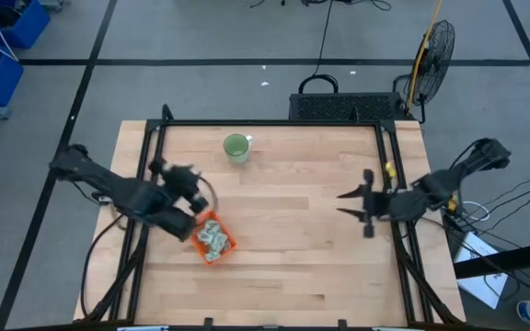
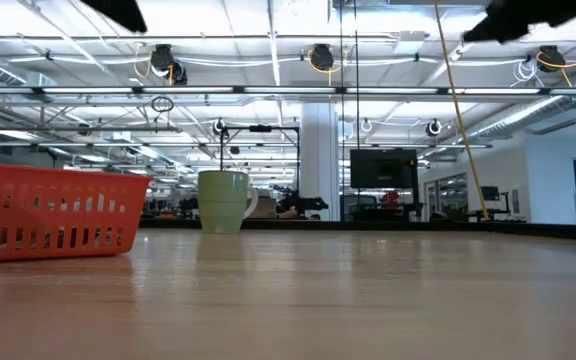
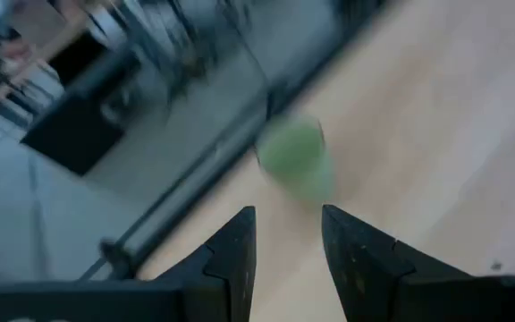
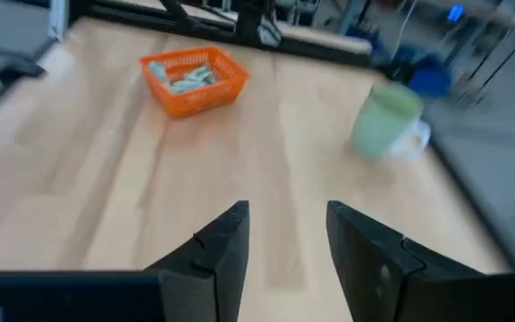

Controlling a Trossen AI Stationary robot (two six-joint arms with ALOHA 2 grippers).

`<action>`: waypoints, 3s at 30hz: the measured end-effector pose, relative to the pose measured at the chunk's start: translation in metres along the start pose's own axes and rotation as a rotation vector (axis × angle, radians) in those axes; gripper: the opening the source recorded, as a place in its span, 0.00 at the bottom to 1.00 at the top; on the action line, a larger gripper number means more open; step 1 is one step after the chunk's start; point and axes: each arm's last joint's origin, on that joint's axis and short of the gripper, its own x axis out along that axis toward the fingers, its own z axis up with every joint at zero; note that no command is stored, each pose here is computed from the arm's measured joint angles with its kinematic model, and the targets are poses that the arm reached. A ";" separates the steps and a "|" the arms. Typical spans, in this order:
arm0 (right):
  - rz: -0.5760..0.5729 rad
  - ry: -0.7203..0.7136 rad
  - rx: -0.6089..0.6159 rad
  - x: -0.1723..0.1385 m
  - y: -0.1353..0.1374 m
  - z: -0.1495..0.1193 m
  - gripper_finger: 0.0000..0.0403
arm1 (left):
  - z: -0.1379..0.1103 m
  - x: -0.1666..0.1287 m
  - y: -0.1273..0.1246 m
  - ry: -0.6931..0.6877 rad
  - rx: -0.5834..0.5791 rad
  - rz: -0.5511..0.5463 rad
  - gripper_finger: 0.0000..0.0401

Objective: Pick and place Stevia / Truvia into bins
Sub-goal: Return to Home Position

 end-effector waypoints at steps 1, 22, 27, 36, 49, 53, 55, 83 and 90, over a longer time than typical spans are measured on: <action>0.019 0.009 0.046 -0.006 -0.005 -0.006 0.36 | 0.000 -0.003 0.009 -0.060 -0.050 0.006 0.34; 0.342 -0.607 -0.023 -0.007 0.001 -0.087 0.36 | -0.109 0.057 -0.008 -0.334 -0.322 -0.238 0.34; 0.323 -0.605 -0.099 -0.001 0.005 -0.097 0.36 | -0.107 0.062 -0.021 -0.407 -0.177 -0.477 0.34; 0.222 -0.770 -0.231 -0.010 -0.001 -0.087 0.36 | -0.082 0.072 0.037 -0.576 -0.179 -0.551 0.34; 0.280 -0.667 -0.169 -0.006 0.001 -0.095 0.36 | -0.116 0.094 0.058 -0.616 -0.230 -0.608 0.34; 0.291 -0.636 -0.166 -0.005 0.001 -0.098 0.36 | -0.132 0.102 0.054 -0.685 -0.279 -0.659 0.34; 0.292 -0.632 -0.147 -0.005 0.001 -0.098 0.36 | -0.142 0.108 0.049 -0.711 -0.278 -0.697 0.34; 0.256 -0.445 0.101 0.002 0.001 -0.109 0.36 | -0.168 0.125 0.036 -0.552 -0.168 -0.686 0.34; 0.387 -0.579 0.111 0.002 0.005 -0.108 0.36 | -0.168 0.125 0.037 -0.562 -0.147 -0.679 0.34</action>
